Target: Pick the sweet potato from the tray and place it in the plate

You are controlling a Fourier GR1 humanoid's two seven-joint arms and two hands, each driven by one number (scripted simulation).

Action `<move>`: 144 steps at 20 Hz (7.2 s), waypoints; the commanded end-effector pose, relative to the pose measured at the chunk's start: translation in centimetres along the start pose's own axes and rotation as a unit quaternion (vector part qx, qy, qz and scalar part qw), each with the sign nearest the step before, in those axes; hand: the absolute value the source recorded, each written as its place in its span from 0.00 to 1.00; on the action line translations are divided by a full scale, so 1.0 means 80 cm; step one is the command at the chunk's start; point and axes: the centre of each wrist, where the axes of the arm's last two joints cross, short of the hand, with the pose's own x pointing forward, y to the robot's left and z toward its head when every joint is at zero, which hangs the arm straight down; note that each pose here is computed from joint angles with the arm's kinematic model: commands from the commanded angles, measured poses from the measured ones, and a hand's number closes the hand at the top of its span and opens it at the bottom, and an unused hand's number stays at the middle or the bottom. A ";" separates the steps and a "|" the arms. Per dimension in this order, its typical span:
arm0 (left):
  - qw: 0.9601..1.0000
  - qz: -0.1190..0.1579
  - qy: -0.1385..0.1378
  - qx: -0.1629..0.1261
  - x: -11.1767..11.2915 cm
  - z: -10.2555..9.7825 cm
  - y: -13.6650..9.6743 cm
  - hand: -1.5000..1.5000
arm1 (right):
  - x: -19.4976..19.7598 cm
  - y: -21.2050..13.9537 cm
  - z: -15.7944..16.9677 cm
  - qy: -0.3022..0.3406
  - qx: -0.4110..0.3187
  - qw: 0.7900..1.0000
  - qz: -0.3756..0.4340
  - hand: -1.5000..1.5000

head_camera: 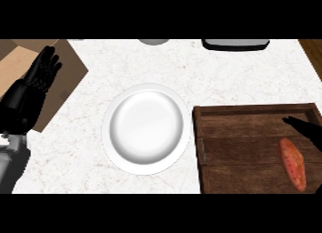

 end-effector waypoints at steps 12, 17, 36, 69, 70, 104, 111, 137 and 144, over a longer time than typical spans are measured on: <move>1.000 0.000 -0.006 0.001 0.016 0.001 0.014 0.50 | -0.036 0.054 -0.057 0.047 0.051 0.997 0.020 0.00; 1.000 -0.005 -0.002 0.000 -0.001 -0.008 -0.009 0.50 | -0.022 0.079 -0.075 0.062 0.061 0.996 0.022 0.00; 1.000 -0.002 0.004 0.006 -0.005 0.016 -0.004 0.50 | -0.043 0.115 -0.074 0.079 -0.150 0.985 0.035 1.00; 1.000 -0.002 0.002 -0.008 0.012 0.007 0.018 0.50 | 0.273 0.091 0.091 -0.113 -0.365 0.908 -0.174 1.00; 1.000 0.003 -0.007 -0.013 0.012 0.005 -0.001 0.50 | 0.287 0.091 0.080 -0.106 -0.360 0.910 -0.175 1.00; 0.999 -0.001 -0.015 -0.036 0.010 -0.022 -0.015 0.50 | 0.377 0.088 -0.167 -0.104 -0.319 0.882 -0.331 0.00; 1.000 0.006 -0.008 -0.023 0.003 -0.013 -0.021 0.50 | 0.383 0.076 -0.152 -0.123 -0.343 0.817 -0.447 0.00; 1.000 -0.003 0.006 0.004 -0.011 0.004 0.003 0.50 | 0.101 0.121 -0.033 -0.145 -0.371 0.782 -0.480 0.00; 1.000 -0.010 0.000 0.006 -0.012 0.016 -0.003 0.50 | 0.058 0.130 -0.024 -0.133 -0.397 0.788 -0.451 0.00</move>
